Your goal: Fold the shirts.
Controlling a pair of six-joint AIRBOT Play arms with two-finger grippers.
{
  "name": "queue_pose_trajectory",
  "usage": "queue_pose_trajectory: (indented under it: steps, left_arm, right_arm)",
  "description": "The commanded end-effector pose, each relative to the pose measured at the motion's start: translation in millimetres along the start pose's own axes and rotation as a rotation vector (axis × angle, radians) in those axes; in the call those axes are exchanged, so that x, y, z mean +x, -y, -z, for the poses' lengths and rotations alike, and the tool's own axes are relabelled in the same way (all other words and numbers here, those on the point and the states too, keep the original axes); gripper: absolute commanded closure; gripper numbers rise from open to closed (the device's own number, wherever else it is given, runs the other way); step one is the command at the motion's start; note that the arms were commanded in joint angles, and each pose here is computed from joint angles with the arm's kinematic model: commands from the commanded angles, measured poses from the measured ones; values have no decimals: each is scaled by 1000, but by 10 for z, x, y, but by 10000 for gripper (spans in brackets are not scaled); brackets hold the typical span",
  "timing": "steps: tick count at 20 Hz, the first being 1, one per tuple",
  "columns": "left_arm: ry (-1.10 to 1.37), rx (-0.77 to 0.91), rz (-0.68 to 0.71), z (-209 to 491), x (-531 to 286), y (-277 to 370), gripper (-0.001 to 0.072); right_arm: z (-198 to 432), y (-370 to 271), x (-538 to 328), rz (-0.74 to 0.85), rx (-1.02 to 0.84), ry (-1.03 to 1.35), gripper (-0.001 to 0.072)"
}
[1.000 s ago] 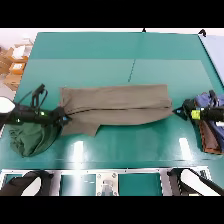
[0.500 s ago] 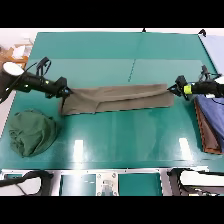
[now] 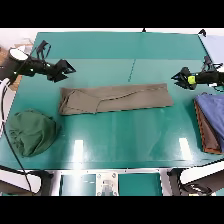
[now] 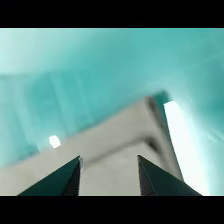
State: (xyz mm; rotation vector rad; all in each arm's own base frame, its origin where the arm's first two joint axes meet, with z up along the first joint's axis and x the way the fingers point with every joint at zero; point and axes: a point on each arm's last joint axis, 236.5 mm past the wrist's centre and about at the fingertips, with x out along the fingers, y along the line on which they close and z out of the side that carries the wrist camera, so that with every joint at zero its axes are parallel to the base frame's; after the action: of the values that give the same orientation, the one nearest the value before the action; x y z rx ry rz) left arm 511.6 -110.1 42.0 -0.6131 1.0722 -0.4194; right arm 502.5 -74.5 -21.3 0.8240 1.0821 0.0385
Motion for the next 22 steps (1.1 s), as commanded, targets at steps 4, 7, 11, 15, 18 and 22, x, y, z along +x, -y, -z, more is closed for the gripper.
queue_pose_trajectory:
  steps: [4,7,11,15,18,22]
  left_arm:
    - [-69,18,31,88,-94,89,476]
    - [-86,15,40,128,-98,108,678]
    - [-98,7,84,164,-74,253,677]
    - [-135,82,99,350,181,556,677]
    - [-125,202,103,529,497,975,678]
    - [-115,356,134,984,1102,1610,677]
  right_arm:
    - [561,606,164,21,-97,-308,195]
    - [724,519,444,-94,-81,-383,195]
    - [854,361,677,-136,-116,-480,293]
    - [749,172,577,-150,-167,-479,695]
    - [698,-16,267,-164,-202,-485,695]
    - [735,-380,-281,-167,-304,-469,695]
